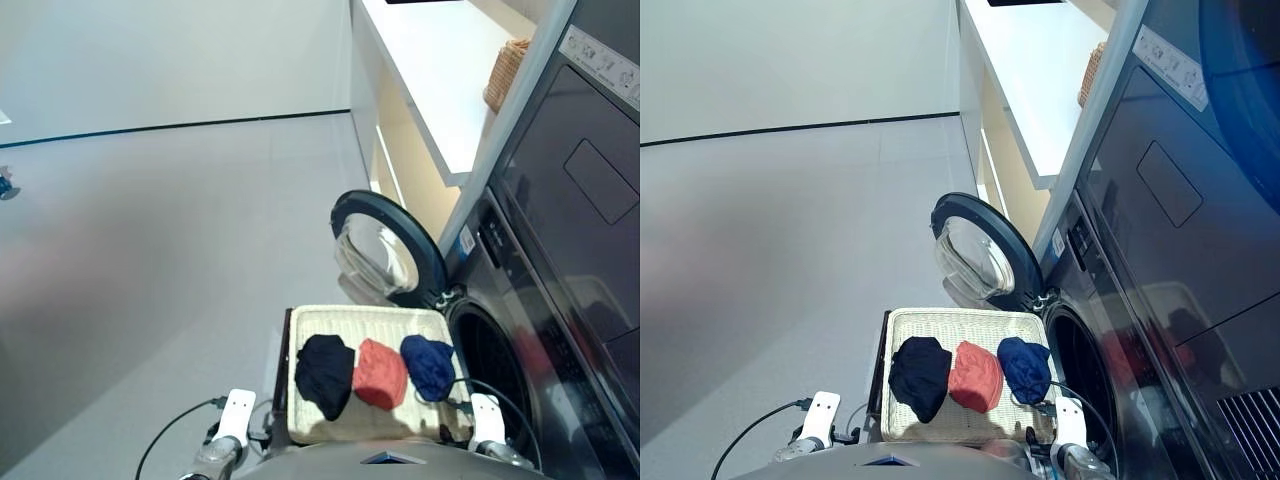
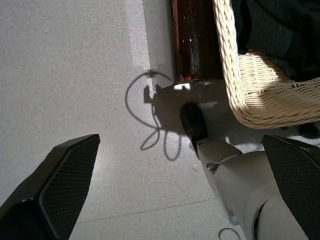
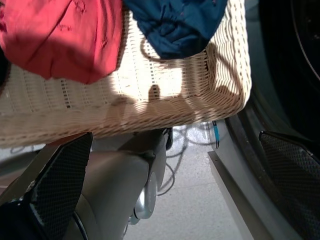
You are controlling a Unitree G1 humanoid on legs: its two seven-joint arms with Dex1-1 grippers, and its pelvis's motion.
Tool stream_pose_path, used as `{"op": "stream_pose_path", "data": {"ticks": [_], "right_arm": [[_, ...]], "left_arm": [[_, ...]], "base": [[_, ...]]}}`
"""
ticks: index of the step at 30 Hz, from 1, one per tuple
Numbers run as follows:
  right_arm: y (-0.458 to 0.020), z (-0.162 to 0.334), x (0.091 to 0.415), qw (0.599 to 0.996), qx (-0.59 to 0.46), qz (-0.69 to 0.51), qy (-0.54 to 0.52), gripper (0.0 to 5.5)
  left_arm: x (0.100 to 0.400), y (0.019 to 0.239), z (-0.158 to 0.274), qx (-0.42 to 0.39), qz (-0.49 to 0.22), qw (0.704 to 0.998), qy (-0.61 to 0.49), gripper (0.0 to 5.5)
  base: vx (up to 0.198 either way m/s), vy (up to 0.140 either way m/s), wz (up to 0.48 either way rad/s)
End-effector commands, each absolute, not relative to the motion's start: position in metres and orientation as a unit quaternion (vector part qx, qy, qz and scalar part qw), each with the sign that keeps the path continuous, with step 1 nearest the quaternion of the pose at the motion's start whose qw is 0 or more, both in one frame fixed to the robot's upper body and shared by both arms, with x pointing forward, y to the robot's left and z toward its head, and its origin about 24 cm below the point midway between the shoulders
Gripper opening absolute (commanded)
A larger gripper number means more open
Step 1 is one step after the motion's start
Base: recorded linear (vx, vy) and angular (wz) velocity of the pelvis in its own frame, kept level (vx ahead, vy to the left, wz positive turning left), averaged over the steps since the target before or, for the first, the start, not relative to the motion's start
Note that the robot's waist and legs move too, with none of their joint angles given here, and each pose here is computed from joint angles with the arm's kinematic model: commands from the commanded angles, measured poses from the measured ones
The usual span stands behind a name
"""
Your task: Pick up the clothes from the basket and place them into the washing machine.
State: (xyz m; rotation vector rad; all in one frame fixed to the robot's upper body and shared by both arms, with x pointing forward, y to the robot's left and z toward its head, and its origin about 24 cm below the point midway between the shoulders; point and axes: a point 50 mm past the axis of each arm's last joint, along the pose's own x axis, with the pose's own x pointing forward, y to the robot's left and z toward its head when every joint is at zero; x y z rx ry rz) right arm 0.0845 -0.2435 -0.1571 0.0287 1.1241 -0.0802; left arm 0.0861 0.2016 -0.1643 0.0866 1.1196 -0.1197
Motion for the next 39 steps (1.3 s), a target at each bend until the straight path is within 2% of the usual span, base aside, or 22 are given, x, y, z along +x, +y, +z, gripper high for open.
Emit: {"op": "stream_pose_path", "data": {"ticks": [1,3,6,15,18,21,26,28,30,31,39], "right_arm": [[-0.242,-0.151,0.110,0.864,-0.017,-0.007,0.503,5.50],[-0.242,-0.151,0.110,0.864,-0.023,-0.003,0.504,5.50],[-0.242,-0.150,0.113,0.866,-0.030,-0.004,0.499,5.50],[-0.235,-0.138,0.145,0.894,-0.053,0.019,0.444,5.50],[-0.226,-0.126,0.164,0.918,-0.055,0.041,0.390,5.50],[-0.217,-0.108,0.181,0.941,-0.049,0.058,0.331,5.50],[-0.199,-0.070,0.213,0.969,-0.048,0.098,0.222,5.50],[-0.192,-0.052,0.224,0.977,-0.042,0.111,0.175,5.50],[-0.192,-0.052,0.224,0.977,-0.042,0.111,0.175,5.50],[-0.182,-0.026,0.240,0.985,-0.035,0.125,0.115,5.50],[-0.147,0.043,0.271,0.986,0.005,0.158,-0.046,5.50]], "left_arm": [[0.125,0.206,-0.154,0.059,-0.062,0.872,0.483,5.50],[0.127,0.203,-0.153,0.073,-0.078,0.871,0.480,5.50],[0.134,0.204,-0.151,0.069,-0.067,0.878,0.469,5.50],[0.165,0.200,-0.137,0.049,-0.044,0.909,0.411,5.50],[0.184,0.191,-0.125,0.028,-0.049,0.929,0.365,5.50],[0.202,0.173,-0.110,-0.003,-0.067,0.948,0.312,5.50],[0.235,0.156,-0.072,-0.001,-0.100,0.972,0.213,5.50],[0.241,0.152,-0.062,-0.010,-0.106,0.976,0.189,5.50],[0.241,0.152,-0.062,-0.010,-0.106,0.976,0.189,5.50],[0.251,0.146,-0.050,-0.013,-0.109,0.981,0.162,5.50],[0.286,0.118,-0.009,0.036,-0.129,0.989,0.066,5.50]], "base": [[0.000,0.000,0.000],[0.000,0.000,0.000],[0.000,0.000,0.000],[0.000,0.000,0.000],[0.000,0.000,0.000],[0.000,0.000,0.000],[-0.062,-0.010,-0.021],[-0.035,-0.006,-0.019],[-0.040,-0.005,-0.010],[-0.080,-0.010,-0.036],[-0.097,-0.050,-0.098]]}}
